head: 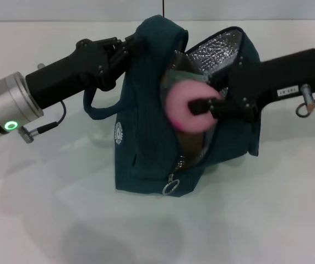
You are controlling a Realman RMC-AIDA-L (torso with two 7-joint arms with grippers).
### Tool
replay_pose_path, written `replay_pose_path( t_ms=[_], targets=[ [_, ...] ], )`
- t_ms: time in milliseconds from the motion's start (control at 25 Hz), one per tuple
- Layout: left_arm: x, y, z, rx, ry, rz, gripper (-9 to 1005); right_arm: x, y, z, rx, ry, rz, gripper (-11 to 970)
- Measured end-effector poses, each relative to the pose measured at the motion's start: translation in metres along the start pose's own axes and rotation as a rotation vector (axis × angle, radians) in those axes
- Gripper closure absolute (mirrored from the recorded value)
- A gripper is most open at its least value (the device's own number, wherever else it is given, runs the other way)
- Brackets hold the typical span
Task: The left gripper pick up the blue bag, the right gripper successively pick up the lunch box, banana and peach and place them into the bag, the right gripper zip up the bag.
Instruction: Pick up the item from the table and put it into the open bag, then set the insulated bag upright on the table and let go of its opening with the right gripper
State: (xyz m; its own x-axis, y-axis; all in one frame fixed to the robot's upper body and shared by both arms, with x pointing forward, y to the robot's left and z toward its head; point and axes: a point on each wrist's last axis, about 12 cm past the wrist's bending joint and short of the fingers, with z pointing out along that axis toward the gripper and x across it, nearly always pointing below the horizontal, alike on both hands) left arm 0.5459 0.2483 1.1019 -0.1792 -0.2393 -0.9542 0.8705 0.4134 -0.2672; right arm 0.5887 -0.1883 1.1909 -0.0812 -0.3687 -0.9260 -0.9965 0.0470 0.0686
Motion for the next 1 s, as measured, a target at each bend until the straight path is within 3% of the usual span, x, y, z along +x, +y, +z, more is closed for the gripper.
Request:
replay_pose_path(
  t_ms=[240,320,560,760,1000],
  targets=[
    [-0.001,0.001,0.003,0.004,0.001,0.008,950,0.004,0.001,-0.001,0.001,0.035,0.005,773],
    [-0.001,0.000,0.003,0.005,0.001,0.009,950,0.004,0.002,-0.001,0.002,0.037,0.001,634],
    [-0.001,0.001,0.003,0.002,-0.001,0.006,950,0.006,0.006,-0.011,0.036,0.012,-0.034,391],
    [-0.001,0.001,0.004,0.002,-0.002,0.005,950,0.009,0.014,-0.022,0.068,-0.068,-0.074,302],
    [-0.001,0.001,0.003,0.001,-0.004,0.003,950,0.038,0.042,-0.070,0.149,-0.108,-0.084,214]
  ],
)
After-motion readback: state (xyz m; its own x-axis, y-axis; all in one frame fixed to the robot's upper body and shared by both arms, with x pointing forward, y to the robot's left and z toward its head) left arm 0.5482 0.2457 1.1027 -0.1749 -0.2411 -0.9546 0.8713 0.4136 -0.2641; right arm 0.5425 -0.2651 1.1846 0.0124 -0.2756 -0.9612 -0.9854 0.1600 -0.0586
